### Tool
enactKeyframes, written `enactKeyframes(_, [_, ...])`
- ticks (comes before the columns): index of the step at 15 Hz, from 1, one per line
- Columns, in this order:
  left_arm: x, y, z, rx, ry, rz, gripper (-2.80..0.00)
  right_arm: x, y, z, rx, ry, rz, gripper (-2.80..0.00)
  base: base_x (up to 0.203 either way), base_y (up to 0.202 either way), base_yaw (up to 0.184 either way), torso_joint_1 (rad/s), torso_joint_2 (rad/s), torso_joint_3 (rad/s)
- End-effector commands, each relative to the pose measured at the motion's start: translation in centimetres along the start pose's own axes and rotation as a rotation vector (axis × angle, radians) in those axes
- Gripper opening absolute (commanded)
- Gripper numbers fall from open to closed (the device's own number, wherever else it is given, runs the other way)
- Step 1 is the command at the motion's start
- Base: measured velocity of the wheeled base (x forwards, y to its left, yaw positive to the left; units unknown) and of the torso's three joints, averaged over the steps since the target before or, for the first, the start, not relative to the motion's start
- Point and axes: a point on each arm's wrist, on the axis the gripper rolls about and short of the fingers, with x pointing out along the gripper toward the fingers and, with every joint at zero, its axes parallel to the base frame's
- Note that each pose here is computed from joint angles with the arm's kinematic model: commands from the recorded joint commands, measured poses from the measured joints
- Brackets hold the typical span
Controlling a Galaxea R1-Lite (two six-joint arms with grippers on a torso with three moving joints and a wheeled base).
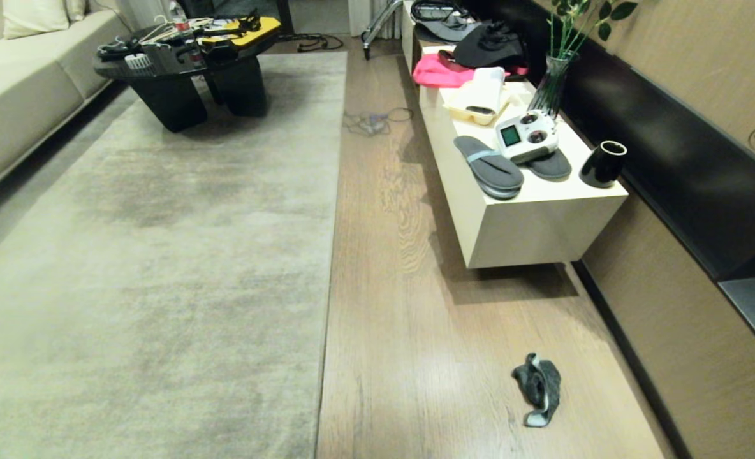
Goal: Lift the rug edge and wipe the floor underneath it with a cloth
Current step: Pick up the rag
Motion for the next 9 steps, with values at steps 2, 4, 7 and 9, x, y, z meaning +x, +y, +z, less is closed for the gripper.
enactKeyframes(2, [0.00, 0.00, 0.00, 0.000, 0.000, 0.000, -2.80, 0.01, 0.00, 0.01, 0.000, 0.001, 0.000, -2.80, 0.000, 0.000, 0.000, 0.002, 0.01, -0.194])
enactKeyframes(4, [0.00, 0.00, -0.01, 0.000, 0.001, 0.000, -2.80, 0.01, 0.00, 0.01, 0.000, 0.001, 0.000, -2.80, 0.000, 0.000, 0.000, 0.006, 0.01, -0.194])
enactKeyframes(7, [0.00, 0.00, 0.00, 0.000, 0.000, 0.000, -2.80, 0.01, 0.00, 0.01, 0.000, 0.001, 0.000, -2.80, 0.000, 0.000, 0.000, 0.004, 0.00, -0.196])
enactKeyframes(9, [0.01, 0.00, -0.02, 0.000, 0.003, -0.001, -2.80, 0.01, 0.00, 0.01, 0.000, 0.001, 0.000, -2.80, 0.000, 0.000, 0.000, 0.002, 0.00, -0.199])
